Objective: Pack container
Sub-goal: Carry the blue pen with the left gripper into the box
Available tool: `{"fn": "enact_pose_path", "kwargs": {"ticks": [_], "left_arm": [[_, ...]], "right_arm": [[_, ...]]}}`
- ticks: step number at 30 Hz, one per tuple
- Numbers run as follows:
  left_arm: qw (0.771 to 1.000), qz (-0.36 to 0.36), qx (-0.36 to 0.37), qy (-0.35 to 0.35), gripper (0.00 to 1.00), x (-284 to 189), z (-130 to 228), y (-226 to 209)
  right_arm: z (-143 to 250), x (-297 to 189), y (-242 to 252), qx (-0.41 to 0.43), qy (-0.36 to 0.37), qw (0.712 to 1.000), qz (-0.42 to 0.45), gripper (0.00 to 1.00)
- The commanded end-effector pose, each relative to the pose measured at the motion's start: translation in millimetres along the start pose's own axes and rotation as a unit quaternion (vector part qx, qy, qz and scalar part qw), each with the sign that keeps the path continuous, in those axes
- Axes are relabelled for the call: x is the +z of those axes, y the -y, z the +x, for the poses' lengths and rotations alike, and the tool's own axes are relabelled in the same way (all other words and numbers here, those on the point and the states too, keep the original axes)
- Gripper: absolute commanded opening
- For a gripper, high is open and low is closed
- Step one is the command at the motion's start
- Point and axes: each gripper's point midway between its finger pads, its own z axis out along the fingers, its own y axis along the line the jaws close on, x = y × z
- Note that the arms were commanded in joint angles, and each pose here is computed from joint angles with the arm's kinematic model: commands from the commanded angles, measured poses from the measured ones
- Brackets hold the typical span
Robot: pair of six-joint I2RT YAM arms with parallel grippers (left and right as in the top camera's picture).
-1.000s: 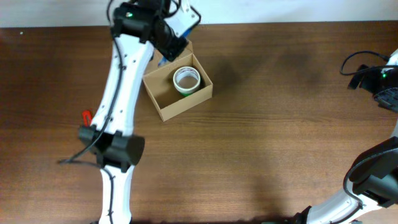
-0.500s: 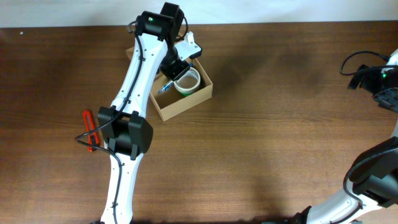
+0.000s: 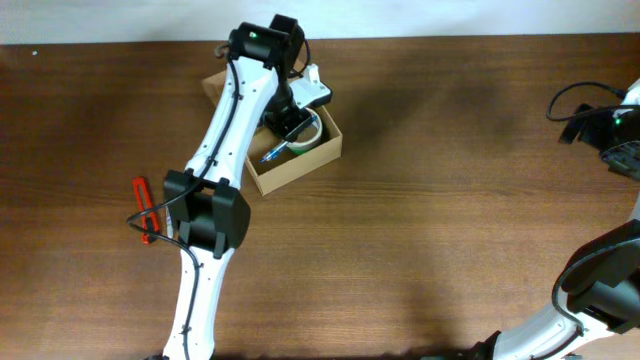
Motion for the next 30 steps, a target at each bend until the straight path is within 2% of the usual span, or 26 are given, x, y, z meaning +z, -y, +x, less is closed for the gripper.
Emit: {"fn": "enact_pose_path", "kwargs": {"ticks": [1,21,24,27,30], "left_arm": [[0.999,0.018,0.031,-0.007,0.02,9,0,9],[0.997,0.039,0.050,-0.038,0.02,36,10,15],[0.997,0.039,0.050,-0.039,0.08,36,11,16],[0.997,0.041,0.049,-0.041,0.21,36,12,16],[0.997,0.041,0.049,-0.045,0.27,36,13,17]], "right_arm": [[1,-4,1,0.006,0.004,1.000,-0.004,0.99],[1,-4,1,0.006,0.004,1.000,-0.004,0.99],[1,-4,1,0.006,0.004,1.000,-0.004,0.99],[1,-4,1,0.006,0.004,1.000,-0.004,0.99],[1,-4,1,0.006,0.004,1.000,-0.004,0.99]]}}
